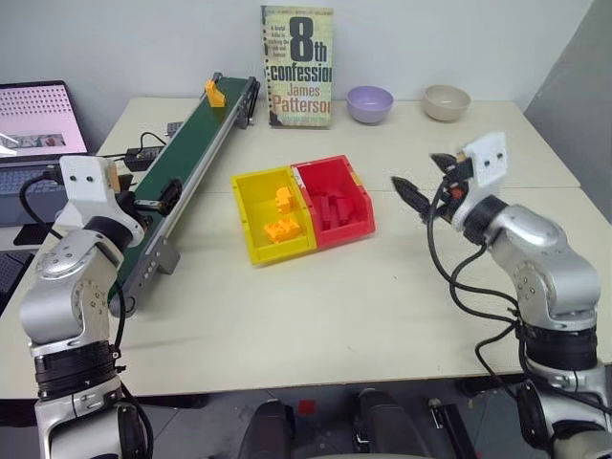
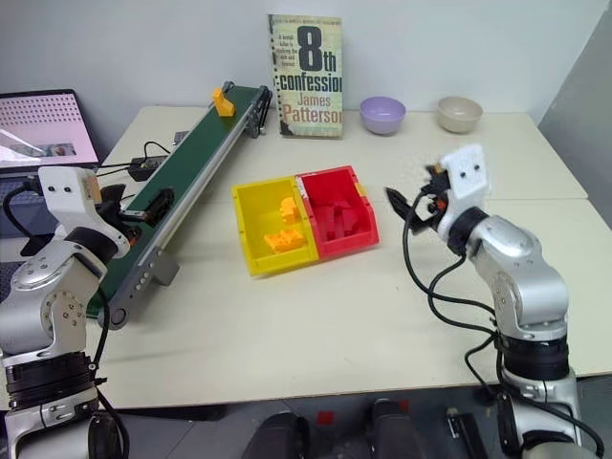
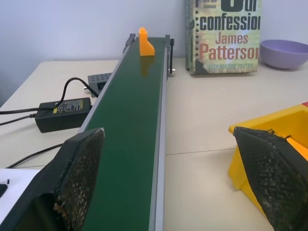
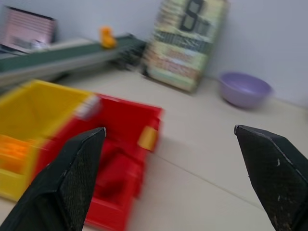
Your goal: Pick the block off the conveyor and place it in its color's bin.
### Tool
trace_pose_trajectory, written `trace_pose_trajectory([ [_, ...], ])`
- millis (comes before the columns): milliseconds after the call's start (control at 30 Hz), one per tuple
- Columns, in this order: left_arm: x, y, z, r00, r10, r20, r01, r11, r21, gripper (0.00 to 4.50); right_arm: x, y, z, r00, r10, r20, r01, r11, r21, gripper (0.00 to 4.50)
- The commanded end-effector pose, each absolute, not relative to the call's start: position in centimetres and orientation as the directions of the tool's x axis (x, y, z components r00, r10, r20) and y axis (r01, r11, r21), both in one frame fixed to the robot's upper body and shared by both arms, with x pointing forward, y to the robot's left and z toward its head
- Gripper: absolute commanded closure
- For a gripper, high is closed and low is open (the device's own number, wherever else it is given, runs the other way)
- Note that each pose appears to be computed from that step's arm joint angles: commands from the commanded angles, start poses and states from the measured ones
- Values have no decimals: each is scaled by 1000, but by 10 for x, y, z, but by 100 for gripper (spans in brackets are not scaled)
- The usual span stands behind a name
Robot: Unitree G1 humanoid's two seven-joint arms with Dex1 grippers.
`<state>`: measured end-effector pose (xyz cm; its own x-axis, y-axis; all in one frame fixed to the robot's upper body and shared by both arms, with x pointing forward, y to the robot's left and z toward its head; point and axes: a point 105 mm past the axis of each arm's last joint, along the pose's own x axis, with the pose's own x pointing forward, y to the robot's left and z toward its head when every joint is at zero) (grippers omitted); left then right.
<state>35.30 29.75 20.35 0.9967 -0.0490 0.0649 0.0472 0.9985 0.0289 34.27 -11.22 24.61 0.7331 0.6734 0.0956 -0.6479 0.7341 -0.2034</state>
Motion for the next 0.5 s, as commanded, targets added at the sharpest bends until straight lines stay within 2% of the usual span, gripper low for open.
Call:
trace_pose_trajectory([
  [33, 351, 309, 222, 989, -12, 145, 6, 999, 41, 2, 322, -89, 261, 577, 808, 119, -775, 587, -233, 0],
  [233, 351, 319, 224, 989, 26, 149, -36, 997, 62, 2, 292, -61, 259, 397, 910, 117, -889, 413, -196, 0],
  [500, 351, 323, 224, 989, 34, 147, -42, 998, 54, 2, 292, -60, 259, 400, 910, 111, -886, 415, -205, 0],
])
